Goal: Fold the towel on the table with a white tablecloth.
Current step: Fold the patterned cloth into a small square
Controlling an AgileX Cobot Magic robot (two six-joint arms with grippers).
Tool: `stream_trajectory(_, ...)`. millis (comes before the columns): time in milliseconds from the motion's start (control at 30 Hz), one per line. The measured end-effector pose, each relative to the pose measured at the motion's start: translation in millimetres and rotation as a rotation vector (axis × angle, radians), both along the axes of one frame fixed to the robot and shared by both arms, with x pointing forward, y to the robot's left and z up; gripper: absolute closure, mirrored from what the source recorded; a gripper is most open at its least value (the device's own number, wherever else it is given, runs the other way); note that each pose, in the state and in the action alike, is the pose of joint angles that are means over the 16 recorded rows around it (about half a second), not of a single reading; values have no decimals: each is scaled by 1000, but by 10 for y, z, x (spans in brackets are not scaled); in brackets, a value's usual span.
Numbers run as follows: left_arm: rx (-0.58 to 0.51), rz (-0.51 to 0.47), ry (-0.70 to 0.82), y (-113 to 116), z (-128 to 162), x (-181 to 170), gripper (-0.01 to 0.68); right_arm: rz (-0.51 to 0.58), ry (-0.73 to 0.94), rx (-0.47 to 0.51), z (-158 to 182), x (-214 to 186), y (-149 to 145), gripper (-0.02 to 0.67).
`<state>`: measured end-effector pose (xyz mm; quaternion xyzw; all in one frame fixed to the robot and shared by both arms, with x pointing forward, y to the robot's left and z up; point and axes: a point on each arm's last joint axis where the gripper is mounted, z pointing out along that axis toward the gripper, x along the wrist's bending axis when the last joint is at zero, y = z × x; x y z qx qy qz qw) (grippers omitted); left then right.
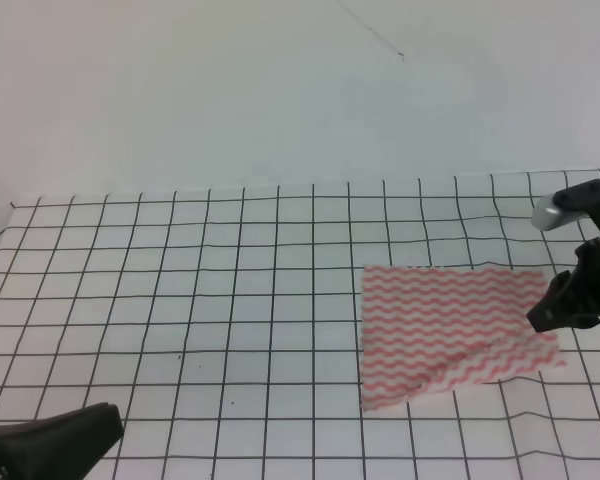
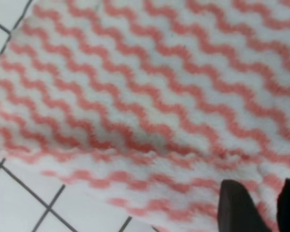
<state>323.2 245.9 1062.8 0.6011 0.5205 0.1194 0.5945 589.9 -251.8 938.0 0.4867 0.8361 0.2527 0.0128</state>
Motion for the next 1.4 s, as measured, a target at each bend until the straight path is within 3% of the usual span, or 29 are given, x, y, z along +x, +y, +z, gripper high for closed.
stream_trajectory(233,-3,0,13,-2,-9,13,674,18,33,-18,-114,13,-9,442)
stream_trajectory(667,-6,-4,16,-6,-9,12,674,18,79,-7,-271,28,32,444)
stream_trajectory(1200,-7,-4,16,-6,-9,12,674,36,44,3,-155,97,79,616)
stream_trajectory(1400,-7,-4,17,-6,-9,12,674,31,-19,-20,-7,180,59,643)
